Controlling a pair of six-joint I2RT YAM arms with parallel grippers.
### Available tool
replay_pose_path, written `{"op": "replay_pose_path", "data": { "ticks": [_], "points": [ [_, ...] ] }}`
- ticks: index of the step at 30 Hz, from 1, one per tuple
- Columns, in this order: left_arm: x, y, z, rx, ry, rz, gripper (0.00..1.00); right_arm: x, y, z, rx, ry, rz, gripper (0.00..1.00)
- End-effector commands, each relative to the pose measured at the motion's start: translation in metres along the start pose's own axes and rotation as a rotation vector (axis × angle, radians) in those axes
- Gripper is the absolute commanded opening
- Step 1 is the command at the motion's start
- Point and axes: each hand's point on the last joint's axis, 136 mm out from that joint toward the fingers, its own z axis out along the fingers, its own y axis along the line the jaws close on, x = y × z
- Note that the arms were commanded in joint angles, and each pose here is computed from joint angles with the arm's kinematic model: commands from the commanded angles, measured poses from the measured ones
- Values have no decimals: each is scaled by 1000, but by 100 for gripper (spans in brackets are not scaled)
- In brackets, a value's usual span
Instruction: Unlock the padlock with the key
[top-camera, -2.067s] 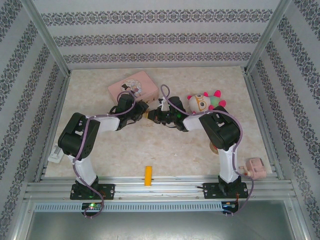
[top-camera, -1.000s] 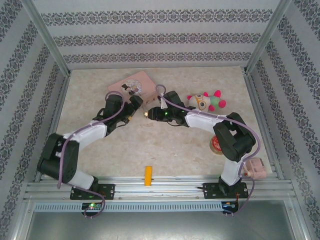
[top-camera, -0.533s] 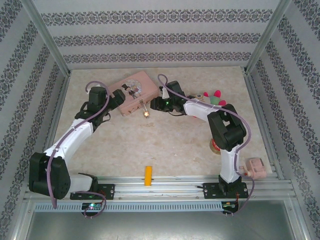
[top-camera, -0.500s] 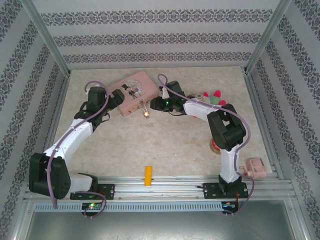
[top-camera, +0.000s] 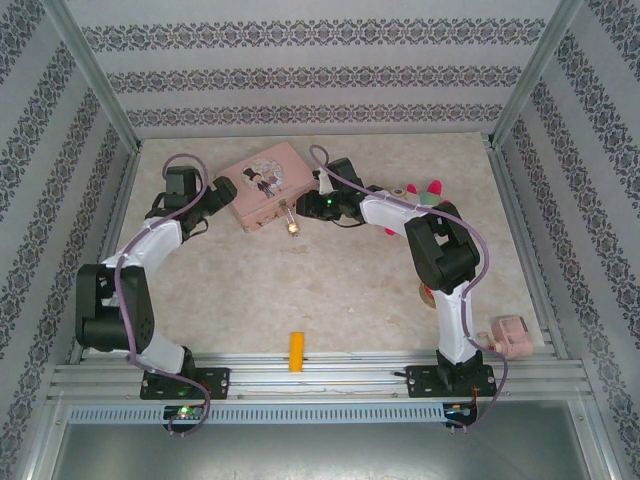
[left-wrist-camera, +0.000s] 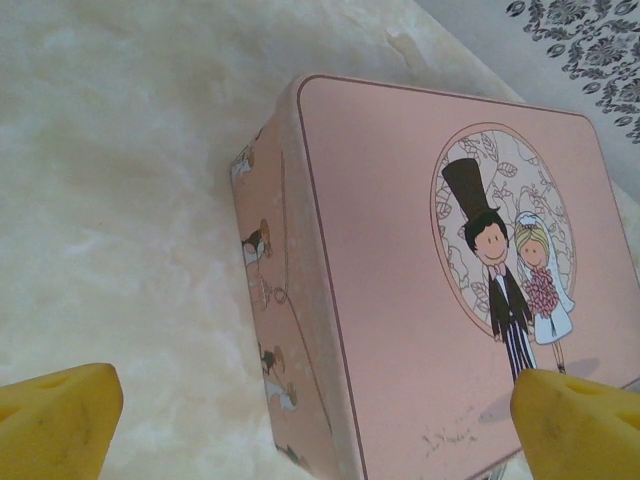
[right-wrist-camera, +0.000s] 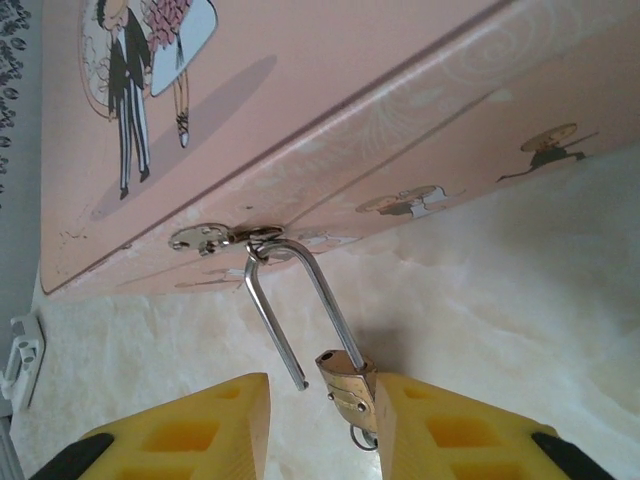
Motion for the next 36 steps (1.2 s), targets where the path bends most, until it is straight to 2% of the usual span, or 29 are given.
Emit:
{"op": "replay_pose_path", "data": {
  "ticks": [1, 8, 14, 30, 36],
  "points": [
    [-20, -10, 4, 33, -41, 35, 99, -5, 6, 5, -26, 7, -24, 33],
    [-38, -14, 26, 19, -70, 87, 99, -2, 4, 13, -33, 25, -16, 32],
    [-43, -14, 47, -7, -34, 129, 99, 11, -1, 26, -28, 60, -6, 32],
    [-18, -3, 75, -26, 68, 153, 99, 24, -7, 52, -5, 107, 15, 35],
    [-16, -4, 75, -21, 69, 146, 99, 28, -13, 54, 10, 116, 25, 31]
  ]
}}
